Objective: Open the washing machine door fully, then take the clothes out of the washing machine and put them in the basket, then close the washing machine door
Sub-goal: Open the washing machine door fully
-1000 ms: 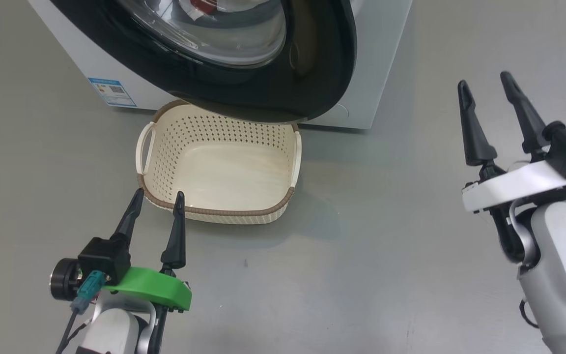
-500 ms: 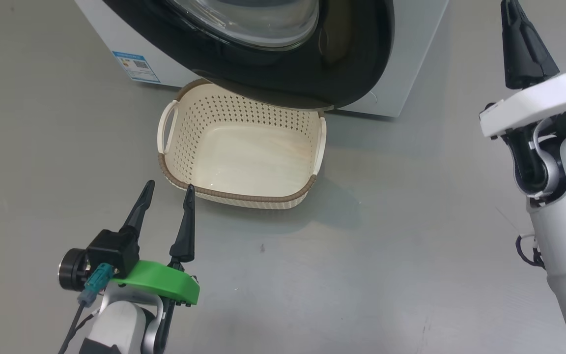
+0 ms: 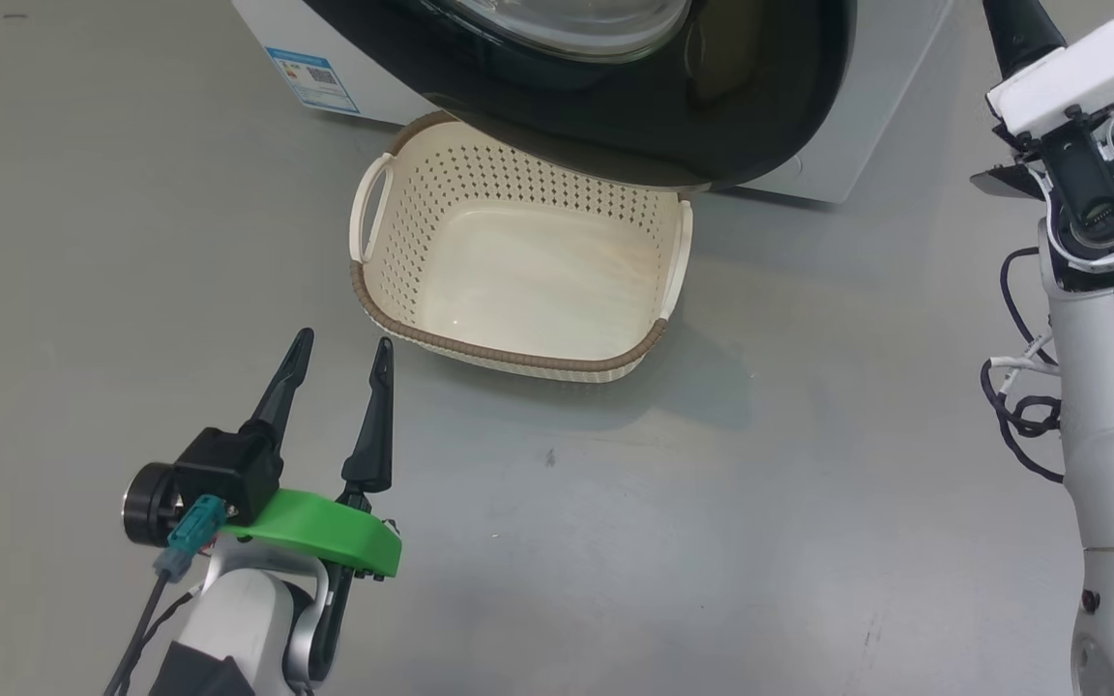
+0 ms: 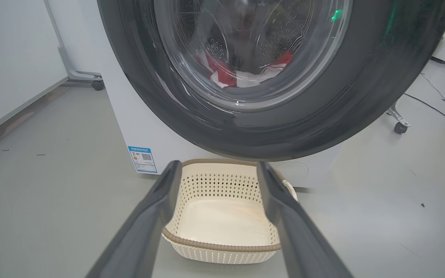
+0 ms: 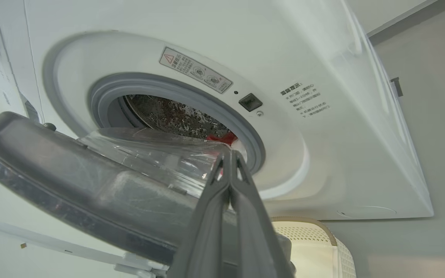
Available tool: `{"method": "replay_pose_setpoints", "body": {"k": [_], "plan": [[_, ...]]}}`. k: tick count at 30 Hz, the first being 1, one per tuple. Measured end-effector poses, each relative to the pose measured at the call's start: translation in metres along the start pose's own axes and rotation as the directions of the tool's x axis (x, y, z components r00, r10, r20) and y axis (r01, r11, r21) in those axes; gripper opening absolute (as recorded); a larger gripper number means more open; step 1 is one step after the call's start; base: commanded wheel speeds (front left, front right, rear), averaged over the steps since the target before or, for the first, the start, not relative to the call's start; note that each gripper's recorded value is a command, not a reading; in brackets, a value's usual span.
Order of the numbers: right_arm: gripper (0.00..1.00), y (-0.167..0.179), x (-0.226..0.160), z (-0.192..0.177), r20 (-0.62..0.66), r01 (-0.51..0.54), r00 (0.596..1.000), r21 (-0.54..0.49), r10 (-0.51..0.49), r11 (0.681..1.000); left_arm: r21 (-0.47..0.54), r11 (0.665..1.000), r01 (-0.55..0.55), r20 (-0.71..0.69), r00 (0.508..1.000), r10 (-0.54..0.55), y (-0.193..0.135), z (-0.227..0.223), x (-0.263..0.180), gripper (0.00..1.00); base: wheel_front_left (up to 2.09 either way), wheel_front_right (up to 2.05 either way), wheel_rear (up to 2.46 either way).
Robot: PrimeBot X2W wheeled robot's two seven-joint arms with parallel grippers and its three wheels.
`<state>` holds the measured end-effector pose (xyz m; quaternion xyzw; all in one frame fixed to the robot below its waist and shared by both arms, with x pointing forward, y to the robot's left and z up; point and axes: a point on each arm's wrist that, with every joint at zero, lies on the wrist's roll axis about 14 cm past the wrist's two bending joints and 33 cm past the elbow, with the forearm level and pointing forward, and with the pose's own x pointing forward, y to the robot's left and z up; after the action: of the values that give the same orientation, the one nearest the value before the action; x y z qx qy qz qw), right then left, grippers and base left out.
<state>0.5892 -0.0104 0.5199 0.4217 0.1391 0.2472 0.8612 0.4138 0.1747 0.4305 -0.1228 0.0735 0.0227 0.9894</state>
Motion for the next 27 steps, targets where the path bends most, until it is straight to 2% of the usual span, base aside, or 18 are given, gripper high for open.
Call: {"method": "replay_pose_setpoints", "body": {"k": [8,15,21,27], "plan": [[0.0,0.002,0.017,-0.018,-0.138,0.029,0.99,0.192,-0.002,0.981,0.003,1.0,-0.02,-0.001,1.0,0.02,0.007,0.0,0.0,1.0,0.0,0.0,0.0],[0.0,0.008,0.025,-0.014,-0.184,0.038,0.983,0.313,0.021,0.949,0.002,0.999,-0.032,-0.005,0.999,0.032,0.009,-0.001,-0.001,1.0,0.0,0.0,0.0],[0.0,0.007,0.028,-0.02,-0.236,0.076,0.971,0.419,0.028,0.905,0.003,0.999,-0.037,-0.009,0.999,0.037,0.011,-0.002,-0.002,1.0,0.0,0.0,0.0],[0.0,0.015,0.032,-0.025,-0.284,0.075,0.956,0.492,0.079,0.868,0.005,0.999,-0.041,-0.012,0.999,0.041,0.012,-0.003,-0.002,1.0,0.0,0.0,0.0]]}}
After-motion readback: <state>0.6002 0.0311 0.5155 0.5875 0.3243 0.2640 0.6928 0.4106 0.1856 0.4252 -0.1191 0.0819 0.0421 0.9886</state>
